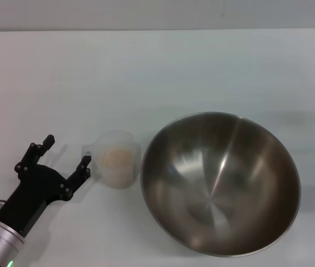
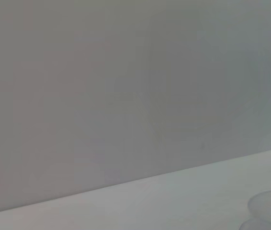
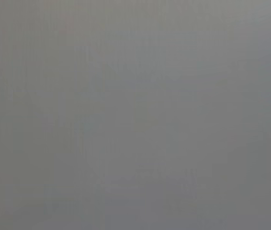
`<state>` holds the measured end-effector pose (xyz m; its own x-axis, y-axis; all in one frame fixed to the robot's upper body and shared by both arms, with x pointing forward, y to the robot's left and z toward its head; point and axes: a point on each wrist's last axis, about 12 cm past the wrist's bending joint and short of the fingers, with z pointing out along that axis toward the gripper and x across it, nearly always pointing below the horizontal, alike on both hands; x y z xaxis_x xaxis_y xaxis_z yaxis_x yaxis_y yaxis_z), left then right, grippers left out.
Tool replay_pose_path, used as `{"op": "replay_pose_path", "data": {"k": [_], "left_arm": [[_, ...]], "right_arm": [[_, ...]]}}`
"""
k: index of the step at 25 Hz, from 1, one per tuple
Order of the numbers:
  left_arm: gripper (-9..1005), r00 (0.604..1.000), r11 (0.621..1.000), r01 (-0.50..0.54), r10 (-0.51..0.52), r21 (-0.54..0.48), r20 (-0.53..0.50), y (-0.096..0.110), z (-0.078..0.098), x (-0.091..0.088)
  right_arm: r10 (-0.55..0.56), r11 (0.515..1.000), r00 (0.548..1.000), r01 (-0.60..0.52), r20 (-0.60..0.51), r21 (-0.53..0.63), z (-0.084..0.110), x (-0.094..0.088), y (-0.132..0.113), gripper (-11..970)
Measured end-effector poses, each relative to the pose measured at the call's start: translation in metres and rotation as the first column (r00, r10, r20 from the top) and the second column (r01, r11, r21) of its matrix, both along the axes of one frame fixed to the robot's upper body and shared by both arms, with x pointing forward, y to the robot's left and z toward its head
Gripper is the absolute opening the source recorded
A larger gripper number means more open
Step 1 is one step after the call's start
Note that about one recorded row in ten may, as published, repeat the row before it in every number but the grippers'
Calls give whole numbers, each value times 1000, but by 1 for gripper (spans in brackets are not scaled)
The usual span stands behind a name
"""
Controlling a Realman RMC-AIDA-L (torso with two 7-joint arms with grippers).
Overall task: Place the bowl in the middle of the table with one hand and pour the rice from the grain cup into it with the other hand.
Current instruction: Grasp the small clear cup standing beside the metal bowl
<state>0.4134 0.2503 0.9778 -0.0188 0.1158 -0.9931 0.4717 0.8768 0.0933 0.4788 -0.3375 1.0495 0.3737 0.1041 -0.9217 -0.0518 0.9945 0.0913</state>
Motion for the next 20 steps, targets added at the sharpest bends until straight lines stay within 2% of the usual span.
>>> {"op": "replay_pose_path", "data": {"k": [13, 20], "left_arm": [[762, 1000, 1000, -10, 10, 9, 5, -1, 3, 15], [760, 1000, 1000, -6, 6, 7, 1, -3, 3, 16]], "right_arm": [[12, 1000, 1000, -12, 9, 9, 3, 6, 3, 485], [19, 1000, 1000, -19, 11, 18, 3, 7, 4, 485]]}}
